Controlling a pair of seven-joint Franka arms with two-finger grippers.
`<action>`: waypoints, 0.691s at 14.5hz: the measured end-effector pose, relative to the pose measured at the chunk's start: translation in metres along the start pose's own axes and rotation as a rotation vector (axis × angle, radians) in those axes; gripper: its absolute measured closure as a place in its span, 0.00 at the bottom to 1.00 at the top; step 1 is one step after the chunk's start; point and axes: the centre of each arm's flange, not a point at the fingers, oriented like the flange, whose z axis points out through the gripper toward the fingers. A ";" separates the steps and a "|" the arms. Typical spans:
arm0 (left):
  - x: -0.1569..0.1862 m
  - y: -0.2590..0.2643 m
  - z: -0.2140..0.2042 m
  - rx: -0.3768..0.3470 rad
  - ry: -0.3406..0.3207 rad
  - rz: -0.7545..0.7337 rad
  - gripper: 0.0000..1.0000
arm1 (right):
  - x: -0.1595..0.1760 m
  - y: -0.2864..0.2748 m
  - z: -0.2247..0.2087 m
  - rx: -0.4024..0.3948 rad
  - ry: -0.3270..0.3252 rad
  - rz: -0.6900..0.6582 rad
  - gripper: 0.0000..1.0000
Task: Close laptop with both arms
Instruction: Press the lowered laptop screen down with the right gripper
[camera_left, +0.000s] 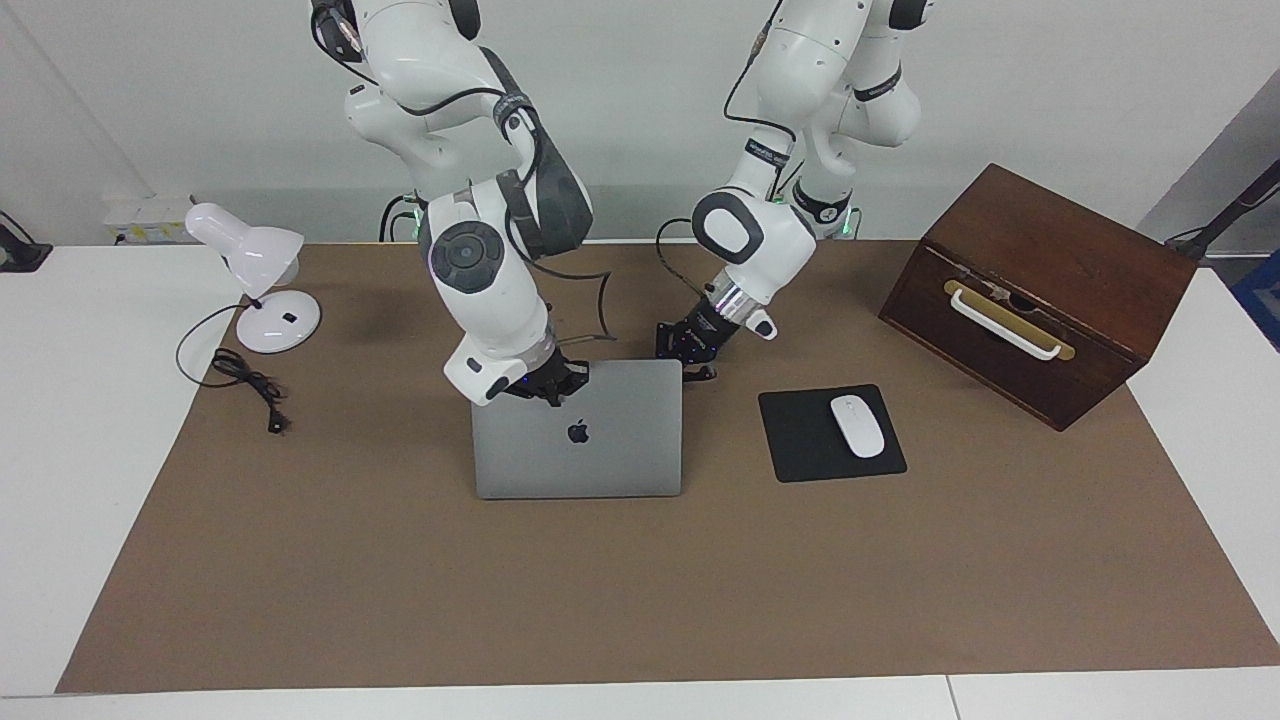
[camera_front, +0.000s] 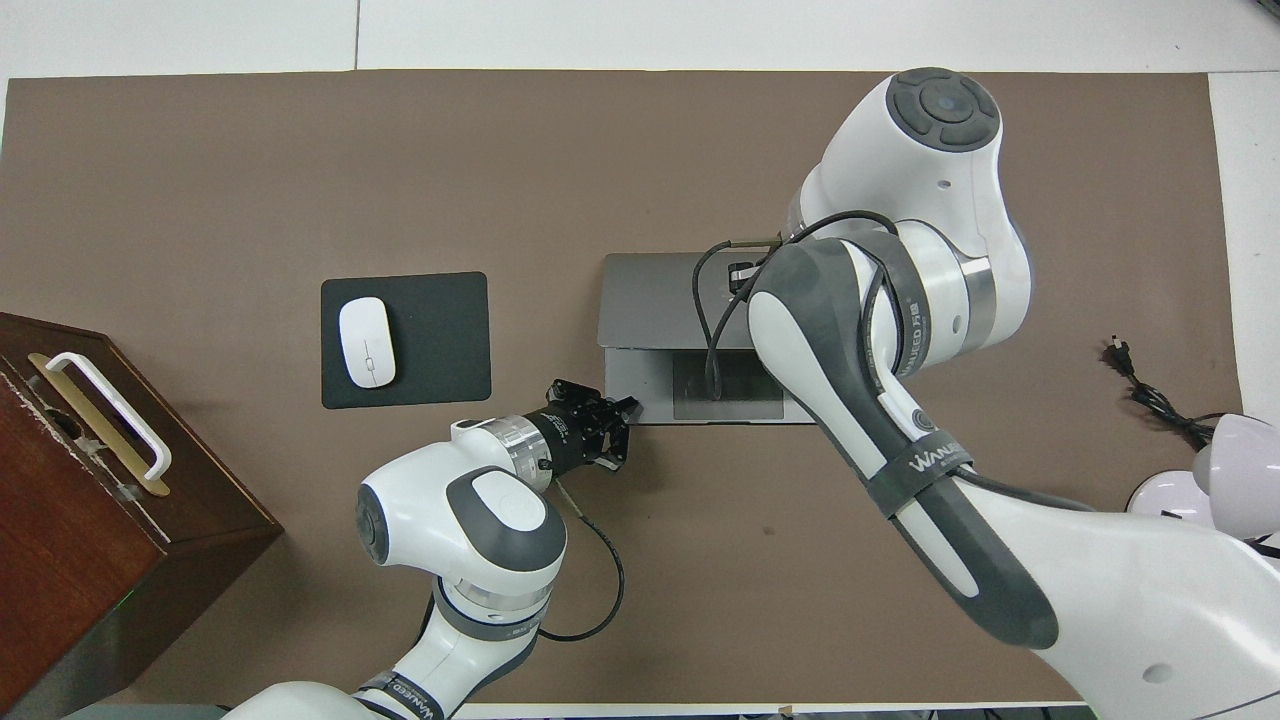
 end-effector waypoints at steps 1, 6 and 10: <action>0.000 0.000 0.000 0.000 0.000 0.000 0.99 | -0.001 0.001 0.002 -0.002 -0.009 0.001 0.99; 0.000 0.000 0.000 0.000 0.000 0.021 0.99 | -0.008 0.005 0.012 -0.010 -0.045 0.007 0.99; 0.000 0.000 0.000 0.000 0.000 0.045 0.99 | -0.014 0.009 0.019 -0.012 -0.066 0.013 0.99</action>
